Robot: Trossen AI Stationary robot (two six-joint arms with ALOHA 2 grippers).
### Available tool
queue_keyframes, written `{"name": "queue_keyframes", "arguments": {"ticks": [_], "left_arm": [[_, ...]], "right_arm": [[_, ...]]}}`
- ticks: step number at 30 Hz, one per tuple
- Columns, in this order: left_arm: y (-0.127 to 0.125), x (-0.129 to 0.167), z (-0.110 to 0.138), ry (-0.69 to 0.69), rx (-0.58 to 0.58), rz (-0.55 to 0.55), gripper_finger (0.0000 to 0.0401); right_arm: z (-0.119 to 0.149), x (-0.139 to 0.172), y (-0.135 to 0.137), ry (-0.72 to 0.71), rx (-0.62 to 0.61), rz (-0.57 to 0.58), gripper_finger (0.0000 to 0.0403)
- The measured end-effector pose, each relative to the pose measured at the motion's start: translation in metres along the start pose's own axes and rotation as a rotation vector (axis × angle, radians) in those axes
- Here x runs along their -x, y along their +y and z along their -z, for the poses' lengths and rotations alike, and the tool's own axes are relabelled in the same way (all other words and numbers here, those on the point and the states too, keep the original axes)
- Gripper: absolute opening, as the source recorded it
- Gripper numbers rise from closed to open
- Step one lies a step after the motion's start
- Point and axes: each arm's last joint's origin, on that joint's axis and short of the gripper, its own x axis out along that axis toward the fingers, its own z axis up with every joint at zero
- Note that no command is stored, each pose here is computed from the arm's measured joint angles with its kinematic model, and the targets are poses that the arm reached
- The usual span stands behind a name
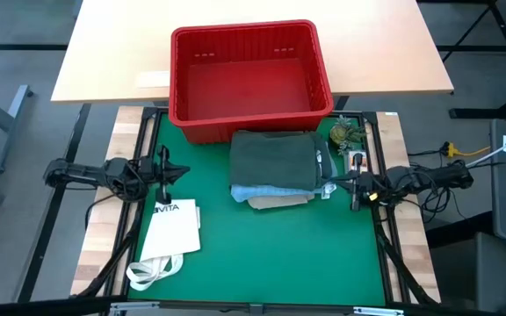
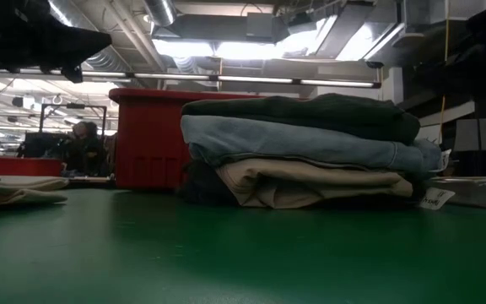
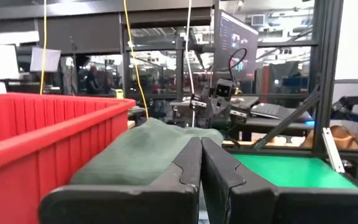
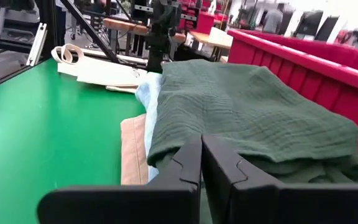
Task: Fold laundry
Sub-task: Return to Home Position
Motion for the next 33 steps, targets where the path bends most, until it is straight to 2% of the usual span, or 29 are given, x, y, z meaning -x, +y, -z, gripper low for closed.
{"name": "queue_keyframes", "arguments": {"ticks": [3,11,18,27,33], "left_arm": [[0.003,-0.001,0.0,-0.003,-0.035,0.002,0.0],[0.012,-0.003,0.001,0.0,-0.046,0.002,0.0],[0.016,-0.003,0.01,0.091,0.002,0.014,0.0],[0.016,-0.001,0.021,0.206,0.01,0.025,0.0],[0.015,-0.001,0.021,0.207,0.013,0.056,0.0]], "right_arm": [[0.008,-0.005,0.003,-0.023,0.022,-0.003,0.0012],[0.004,-0.006,0.003,-0.087,0.087,0.012,0.0012],[0.008,-0.006,0.003,-0.038,0.193,0.043,0.0012],[0.009,-0.006,0.003,-0.033,0.237,0.039,0.0012],[0.009,-0.006,0.003,-0.03,0.239,0.038,0.0012]]}}
